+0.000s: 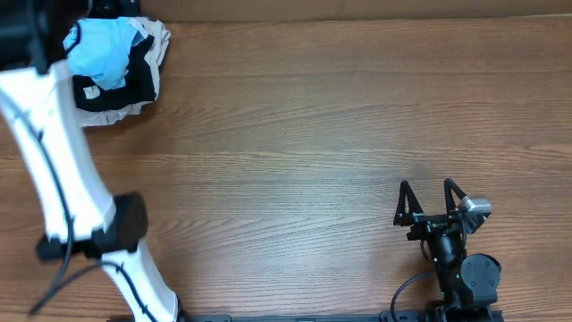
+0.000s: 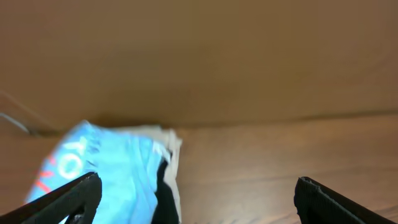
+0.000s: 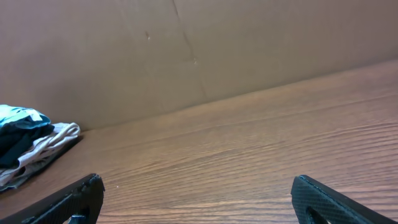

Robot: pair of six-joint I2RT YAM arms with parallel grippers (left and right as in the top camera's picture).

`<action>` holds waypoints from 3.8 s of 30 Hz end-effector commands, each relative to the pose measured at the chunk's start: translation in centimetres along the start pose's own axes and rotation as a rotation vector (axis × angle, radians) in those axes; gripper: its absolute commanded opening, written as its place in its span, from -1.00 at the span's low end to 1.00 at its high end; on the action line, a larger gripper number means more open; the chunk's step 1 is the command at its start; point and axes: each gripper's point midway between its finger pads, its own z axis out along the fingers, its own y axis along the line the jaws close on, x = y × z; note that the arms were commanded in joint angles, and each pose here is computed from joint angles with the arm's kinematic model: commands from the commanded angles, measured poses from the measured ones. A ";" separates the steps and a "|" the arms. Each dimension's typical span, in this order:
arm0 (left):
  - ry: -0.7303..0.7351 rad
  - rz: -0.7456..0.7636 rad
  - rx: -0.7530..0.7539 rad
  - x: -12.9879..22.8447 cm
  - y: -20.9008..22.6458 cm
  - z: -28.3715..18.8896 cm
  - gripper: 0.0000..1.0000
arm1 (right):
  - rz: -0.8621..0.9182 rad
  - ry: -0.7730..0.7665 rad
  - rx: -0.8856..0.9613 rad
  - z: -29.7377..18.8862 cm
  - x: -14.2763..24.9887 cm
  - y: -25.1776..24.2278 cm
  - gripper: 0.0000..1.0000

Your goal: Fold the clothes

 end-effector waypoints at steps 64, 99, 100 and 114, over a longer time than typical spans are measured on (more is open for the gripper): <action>-0.533 0.211 0.121 32.6 -8.0 -8.0 1.00 | 0.002 -0.004 0.000 0.0 0.2 0.0 1.00; -0.447 0.163 0.092 36.4 -7.1 -6.0 1.00 | 0.002 -0.004 0.000 0.0 0.2 0.0 1.00; -0.447 0.163 0.092 36.4 -7.1 -6.0 1.00 | 0.002 -0.004 0.000 0.0 0.2 0.0 1.00; -0.447 0.163 0.092 36.4 -7.1 -6.0 0.99 | 0.002 -0.004 0.000 0.0 0.2 0.0 1.00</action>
